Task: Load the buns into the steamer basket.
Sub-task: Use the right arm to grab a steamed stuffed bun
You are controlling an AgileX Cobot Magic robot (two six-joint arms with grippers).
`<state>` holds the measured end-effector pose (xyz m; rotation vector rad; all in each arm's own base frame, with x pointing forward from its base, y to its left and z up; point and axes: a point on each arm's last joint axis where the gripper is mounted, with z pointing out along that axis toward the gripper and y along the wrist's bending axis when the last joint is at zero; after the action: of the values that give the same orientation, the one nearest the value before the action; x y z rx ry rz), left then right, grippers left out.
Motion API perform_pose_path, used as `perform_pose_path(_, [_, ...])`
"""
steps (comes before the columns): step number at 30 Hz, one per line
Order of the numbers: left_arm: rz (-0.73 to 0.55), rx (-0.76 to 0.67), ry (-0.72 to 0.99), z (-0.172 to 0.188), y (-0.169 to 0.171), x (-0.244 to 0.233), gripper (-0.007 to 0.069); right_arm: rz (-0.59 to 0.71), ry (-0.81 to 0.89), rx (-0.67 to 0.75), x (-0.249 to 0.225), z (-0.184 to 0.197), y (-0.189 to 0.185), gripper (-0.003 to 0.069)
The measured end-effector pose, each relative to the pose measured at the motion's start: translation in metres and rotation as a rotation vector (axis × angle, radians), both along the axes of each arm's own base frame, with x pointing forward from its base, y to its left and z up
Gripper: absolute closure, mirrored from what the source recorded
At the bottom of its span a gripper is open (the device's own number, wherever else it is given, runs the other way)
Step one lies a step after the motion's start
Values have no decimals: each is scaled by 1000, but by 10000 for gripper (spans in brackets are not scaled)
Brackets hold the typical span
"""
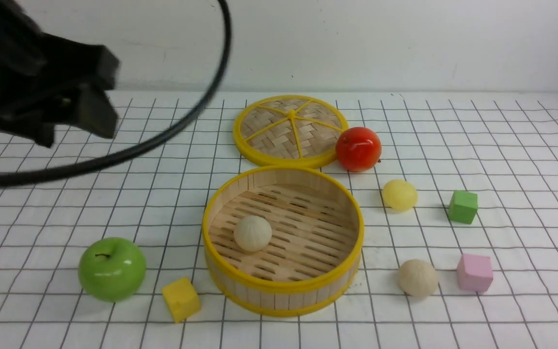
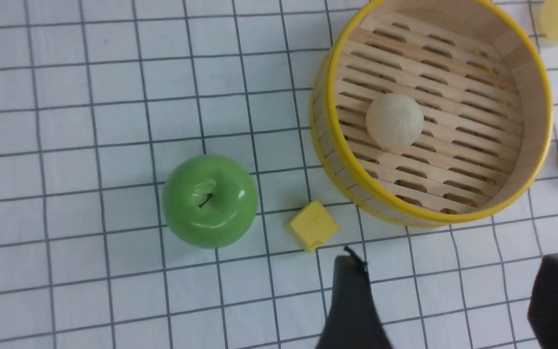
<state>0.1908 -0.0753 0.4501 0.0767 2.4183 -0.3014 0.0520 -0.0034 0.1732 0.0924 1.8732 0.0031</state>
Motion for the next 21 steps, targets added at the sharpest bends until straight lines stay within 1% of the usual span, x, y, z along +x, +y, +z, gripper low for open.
perform_pose_path(1, [1, 1, 5, -1, 0, 0, 188, 0, 0, 0, 0, 0, 0, 418])
perform_pose_path(3, [22, -36, -61, 5, 18, -41, 250, 0, 0, 0, 0, 0, 0, 418])
perform_pose_path(6, [45, -73, -112, -5, 37, -88, 338, 0, 0, 0, 0, 0, 0, 418])
perform_pose_path(9, [78, -133, -165, -32, 58, -140, 458, 0, 0, 0, 0, 0, 0, 418])
perform_pose_path(10, [82, -141, -170, -34, 59, -143, 466, 0, 0, 0, 0, 0, 0, 418])
perform_pose_path(11, [91, -169, -202, -53, 67, -161, 520, 0, 0, 0, 0, 0, 0, 418])
perform_pose_path(12, [91, -181, -223, -54, 69, -167, 536, 0, 0, 0, 0, 0, 0, 418])
perform_pose_path(13, [93, -216, -281, -73, 77, -185, 599, 0, 0, 0, 0, 0, 0, 418])
perform_pose_path(14, [94, -224, -295, -77, 78, -189, 614, 0, 0, 0, 0, 0, 0, 418])
perform_pose_path(15, [90, -257, -345, -94, 84, -204, 638, 0, 0, 0, 0, 0, 0, 418])
perform_pose_path(17, [81, -292, -388, -114, 88, -219, 638, 0, 0, 0, 0, 0, 0, 418])
perform_pose_path(18, [80, -297, -391, -115, 88, -220, 638, 0, 0, 0, 0, 0, 0, 418])
perform_pose_path(19, [71, -312, -393, -127, 89, -223, 638, 0, 0, 0, 0, 0, 0, 418])
perform_pose_path(21, [61, -323, -373, -136, 86, -223, 638, 0, 0, 0, 0, 0, 0, 418])
